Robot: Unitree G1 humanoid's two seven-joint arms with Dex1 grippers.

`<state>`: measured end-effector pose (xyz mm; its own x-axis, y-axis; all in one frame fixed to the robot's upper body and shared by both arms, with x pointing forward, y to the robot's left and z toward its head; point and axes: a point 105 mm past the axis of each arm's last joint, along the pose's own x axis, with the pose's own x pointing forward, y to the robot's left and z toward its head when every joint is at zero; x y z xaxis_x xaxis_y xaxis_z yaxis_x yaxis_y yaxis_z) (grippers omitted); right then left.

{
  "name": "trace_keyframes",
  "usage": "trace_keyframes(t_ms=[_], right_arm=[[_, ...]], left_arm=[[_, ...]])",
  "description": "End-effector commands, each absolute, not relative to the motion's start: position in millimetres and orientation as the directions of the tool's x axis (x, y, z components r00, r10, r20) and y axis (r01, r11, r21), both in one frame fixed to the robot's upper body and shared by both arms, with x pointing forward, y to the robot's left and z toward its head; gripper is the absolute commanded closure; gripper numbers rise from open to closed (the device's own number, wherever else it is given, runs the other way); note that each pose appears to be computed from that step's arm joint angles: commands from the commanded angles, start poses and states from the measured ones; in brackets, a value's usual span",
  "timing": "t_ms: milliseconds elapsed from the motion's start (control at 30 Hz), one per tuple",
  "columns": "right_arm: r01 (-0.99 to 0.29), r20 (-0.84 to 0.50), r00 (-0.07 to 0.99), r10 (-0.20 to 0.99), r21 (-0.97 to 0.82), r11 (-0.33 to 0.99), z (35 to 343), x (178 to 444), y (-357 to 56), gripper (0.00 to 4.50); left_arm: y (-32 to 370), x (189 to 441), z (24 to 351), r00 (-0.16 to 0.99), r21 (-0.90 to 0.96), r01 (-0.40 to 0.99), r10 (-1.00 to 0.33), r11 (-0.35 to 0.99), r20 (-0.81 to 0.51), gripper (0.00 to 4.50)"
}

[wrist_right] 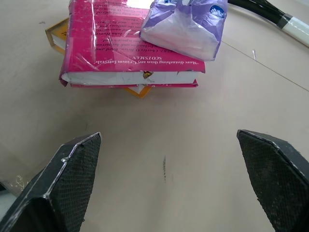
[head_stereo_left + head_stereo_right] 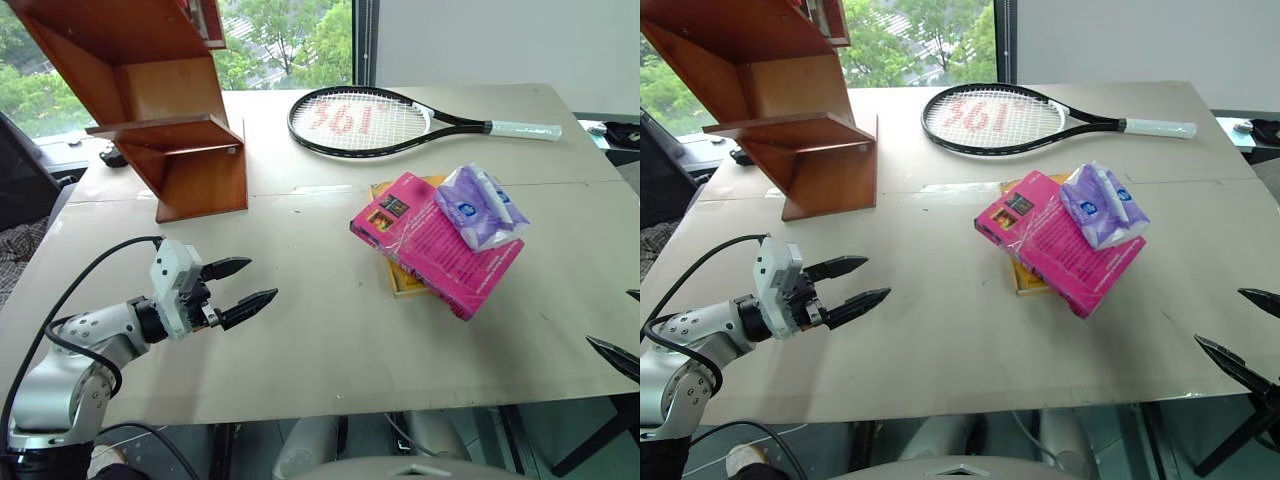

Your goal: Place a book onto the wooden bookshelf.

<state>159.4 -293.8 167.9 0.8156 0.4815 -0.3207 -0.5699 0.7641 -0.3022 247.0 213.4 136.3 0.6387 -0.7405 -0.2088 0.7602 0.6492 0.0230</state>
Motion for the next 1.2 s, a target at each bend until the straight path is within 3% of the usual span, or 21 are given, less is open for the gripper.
trace_keyframes(t_ms=[33, 167, 300, 433, 533, 700, 800, 933, 1067, 1200], right_arm=[[-0.543, -0.288, 0.838, 0.464, -0.34, 0.768, 173, 163, -293, 0.03], [-0.475, -0.229, 0.879, 0.418, -0.347, 0.809, 178, 184, -284, 0.03], [-0.446, -0.263, 0.892, 0.368, -0.368, 0.816, 192, 207, -263, 0.03], [-0.493, -0.264, 0.864, 0.43, -0.263, 0.829, 201, 247, -233, 0.03], [-0.474, -0.23, 0.873, 0.431, -0.192, 0.859, 209, 285, -215, 0.03], [-0.415, -0.348, 0.872, 0.345, -0.153, 0.897, 192, 330, -208, 0.03], [-0.428, -0.388, 0.857, 0.339, -0.173, 0.887, 185, 338, -209, 0.85], [-0.437, -0.383, 0.857, 0.346, -0.182, 0.881, 190, 340, -210, 2.85], [-0.412, -0.347, 0.877, 0.332, -0.19, 0.891, 205, 333, -224, 4.47], [-0.291, -0.324, 0.922, 0.21, -0.225, 0.93, 217, 313, -260, 4.47]], left_arm=[[208, 248, 151, 0.625, 0.069, 0.778, -0.761, 0.624, -0.17, 0.02], [188, 243, 160, 0.546, 0.066, 0.837, -0.824, 0.542, -0.155, 0.02], [170, 237, 179, 0.473, 0.134, 0.878, -0.876, 0.459, -0.098, 0.02], [155, 222, 189, 0.336, 0.12, 0.937, -0.94, 0.327, -0.059, 0.02], [151, 222, 193, 0.314, 0.137, 0.942, -0.949, 0.307, -0.034, 0.02], [146, 218, 194, 0.299, 0.115, 0.949, -0.954, 0.295, -0.016, 0.02], [143, 214, 197, 0.3, 0.123, 0.947, -0.954, 0.297, -0.007, 0.0], [142, 209, 199, 0.311, 0.125, 0.943, -0.95, 0.308, -0.003, 0.0], [135, 205, 203, 0.293, 0.119, 0.949, -0.956, 0.293, 0.016, 0.0], [126, 205, 210, 0.261, 0.113, 0.958, -0.964, 0.264, 0.044, 0.0]])
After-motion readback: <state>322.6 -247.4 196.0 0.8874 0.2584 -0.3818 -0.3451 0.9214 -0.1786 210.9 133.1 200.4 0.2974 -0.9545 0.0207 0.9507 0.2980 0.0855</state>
